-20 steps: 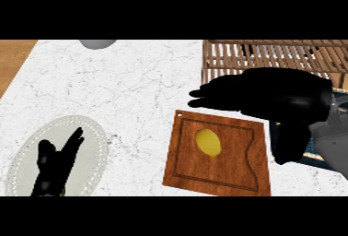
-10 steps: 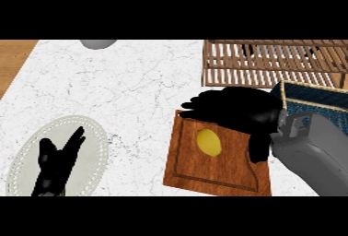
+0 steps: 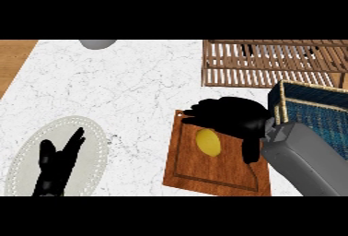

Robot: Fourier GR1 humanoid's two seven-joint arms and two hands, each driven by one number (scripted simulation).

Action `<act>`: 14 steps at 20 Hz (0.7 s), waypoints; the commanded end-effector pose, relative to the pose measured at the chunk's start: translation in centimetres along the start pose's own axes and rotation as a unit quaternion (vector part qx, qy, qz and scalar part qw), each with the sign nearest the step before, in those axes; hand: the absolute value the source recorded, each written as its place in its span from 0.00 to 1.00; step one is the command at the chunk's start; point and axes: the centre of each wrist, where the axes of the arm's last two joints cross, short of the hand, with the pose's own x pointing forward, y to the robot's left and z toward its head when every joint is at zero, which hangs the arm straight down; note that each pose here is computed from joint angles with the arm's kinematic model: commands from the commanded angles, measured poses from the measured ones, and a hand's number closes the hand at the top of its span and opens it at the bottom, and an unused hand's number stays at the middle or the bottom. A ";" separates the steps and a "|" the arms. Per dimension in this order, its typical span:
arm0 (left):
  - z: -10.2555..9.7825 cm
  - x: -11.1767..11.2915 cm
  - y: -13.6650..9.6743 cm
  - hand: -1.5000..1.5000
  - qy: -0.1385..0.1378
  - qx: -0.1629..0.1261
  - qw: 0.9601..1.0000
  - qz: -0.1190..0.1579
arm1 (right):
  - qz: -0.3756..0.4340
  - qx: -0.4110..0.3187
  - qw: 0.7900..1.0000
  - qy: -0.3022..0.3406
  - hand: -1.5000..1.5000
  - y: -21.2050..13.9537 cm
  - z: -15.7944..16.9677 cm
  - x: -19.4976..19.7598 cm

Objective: Pick the lemon from the cutting board and place it in the basket

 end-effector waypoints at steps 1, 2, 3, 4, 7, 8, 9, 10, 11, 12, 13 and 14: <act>0.0 -2.4 -0.4 0.50 0.033 -0.002 0.999 0.014 | 0.006 0.001 1.000 0.004 0.00 2.2 0.9 -1.2; 0.4 -0.2 -1.6 0.50 0.026 -0.017 1.000 0.004 | 0.006 0.003 1.000 -0.002 0.00 2.9 -1.4 -1.8; -0.3 -2.9 -0.8 0.50 0.038 -0.007 0.999 0.009 | 0.000 -0.003 1.000 0.007 0.00 2.1 -2.9 -1.2; 0.9 -1.2 -1.0 0.50 0.028 -0.002 0.999 0.015 | 0.000 -0.008 1.000 0.000 0.00 4.2 -1.9 -2.0; 0.0 -1.8 1.0 0.50 0.033 -0.002 0.999 0.016 | 0.000 -0.010 1.000 0.002 0.00 2.5 -3.6 -0.6; 0.1 -2.7 -2.4 0.50 0.034 -0.012 0.999 0.009 | -0.003 -0.008 1.000 -0.005 0.00 2.4 -2.9 -1.3; -0.9 -1.3 -1.1 0.50 0.032 -0.012 0.999 0.001 | -0.006 -0.006 1.000 -0.007 0.00 1.8 -3.4 -1.8; 0.0 -1.5 0.3 0.50 0.037 -0.005 0.999 0.010 | -0.001 -0.016 1.000 -0.010 0.00 3.1 -2.9 -1.3; 0.2 -2.0 1.5 0.50 0.038 -0.004 0.999 0.000 | -0.005 -0.005 1.000 -0.002 0.00 5.6 -3.8 -2.0; -0.4 -1.5 -1.4 0.50 0.028 -0.002 1.000 0.007 | -0.003 -0.002 1.000 -0.011 0.00 3.8 -4.4 -1.1; -0.3 -0.1 1.0 0.50 0.034 -0.011 0.999 0.010 | 0.011 -0.001 1.000 -0.018 0.00 6.4 -2.9 -1.6; 1.1 -1.8 -0.2 0.50 0.031 -0.014 0.999 0.004 | 0.003 -0.006 1.000 -0.008 0.00 4.1 -4.3 -1.2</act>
